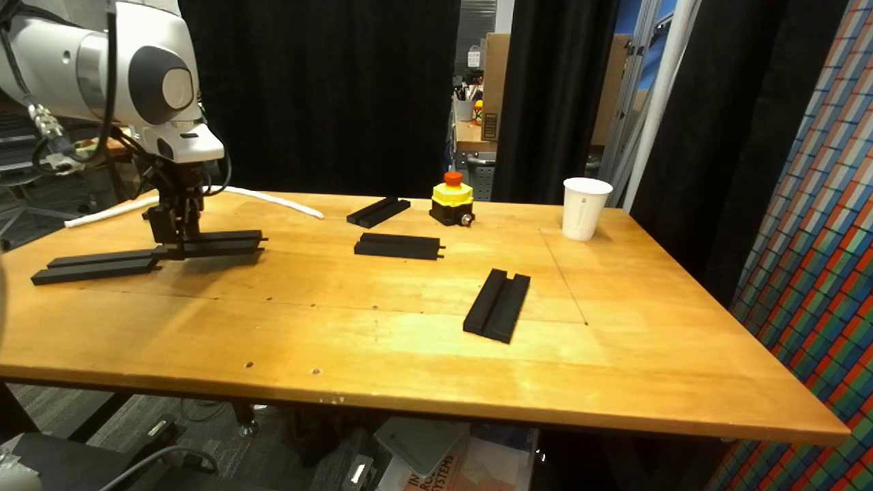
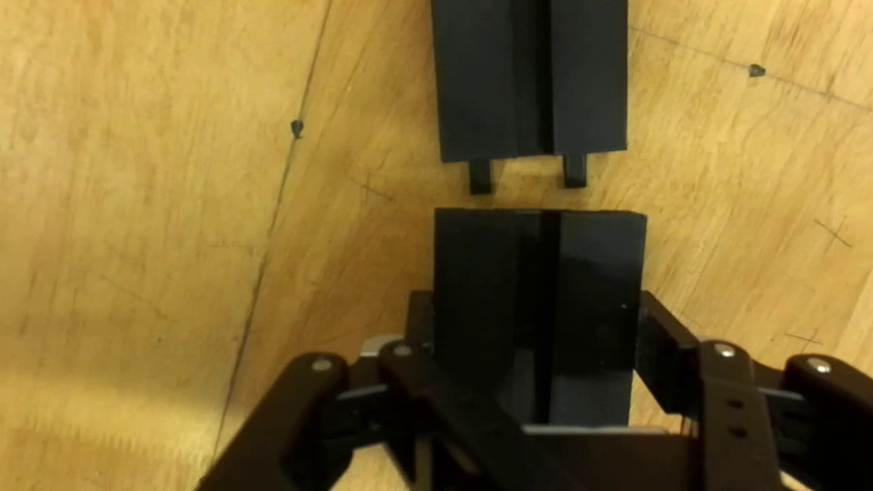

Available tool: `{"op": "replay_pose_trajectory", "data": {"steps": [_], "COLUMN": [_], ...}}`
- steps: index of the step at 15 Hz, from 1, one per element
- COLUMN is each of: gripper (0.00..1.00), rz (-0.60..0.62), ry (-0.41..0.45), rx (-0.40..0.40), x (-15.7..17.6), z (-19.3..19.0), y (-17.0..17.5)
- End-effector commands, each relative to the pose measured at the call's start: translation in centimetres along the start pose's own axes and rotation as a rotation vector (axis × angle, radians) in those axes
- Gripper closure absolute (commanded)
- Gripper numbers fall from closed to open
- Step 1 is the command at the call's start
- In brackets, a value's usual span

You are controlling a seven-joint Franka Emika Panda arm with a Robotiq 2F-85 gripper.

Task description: Connect the four black pieces together

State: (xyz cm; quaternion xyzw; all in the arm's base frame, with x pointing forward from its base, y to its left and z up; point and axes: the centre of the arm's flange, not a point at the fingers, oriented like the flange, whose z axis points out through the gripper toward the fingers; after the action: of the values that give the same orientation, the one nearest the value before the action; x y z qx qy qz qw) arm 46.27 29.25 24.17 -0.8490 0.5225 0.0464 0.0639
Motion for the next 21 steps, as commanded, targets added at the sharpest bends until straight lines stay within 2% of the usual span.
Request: {"op": "replay_pose_trajectory", "data": {"steps": [1, 11, 21], "gripper": [0.55, 0.55, 0.55], "rz": [-0.036, -0.065, -0.084], "ry": [0.004, -0.015, -0.014], "rx": [0.001, 0.002, -0.021], "x": [0.6, -0.3, -2.0], "z": [0.1, 1.6, 1.8], "y": [-1.1, -2.6, -1.9]}}
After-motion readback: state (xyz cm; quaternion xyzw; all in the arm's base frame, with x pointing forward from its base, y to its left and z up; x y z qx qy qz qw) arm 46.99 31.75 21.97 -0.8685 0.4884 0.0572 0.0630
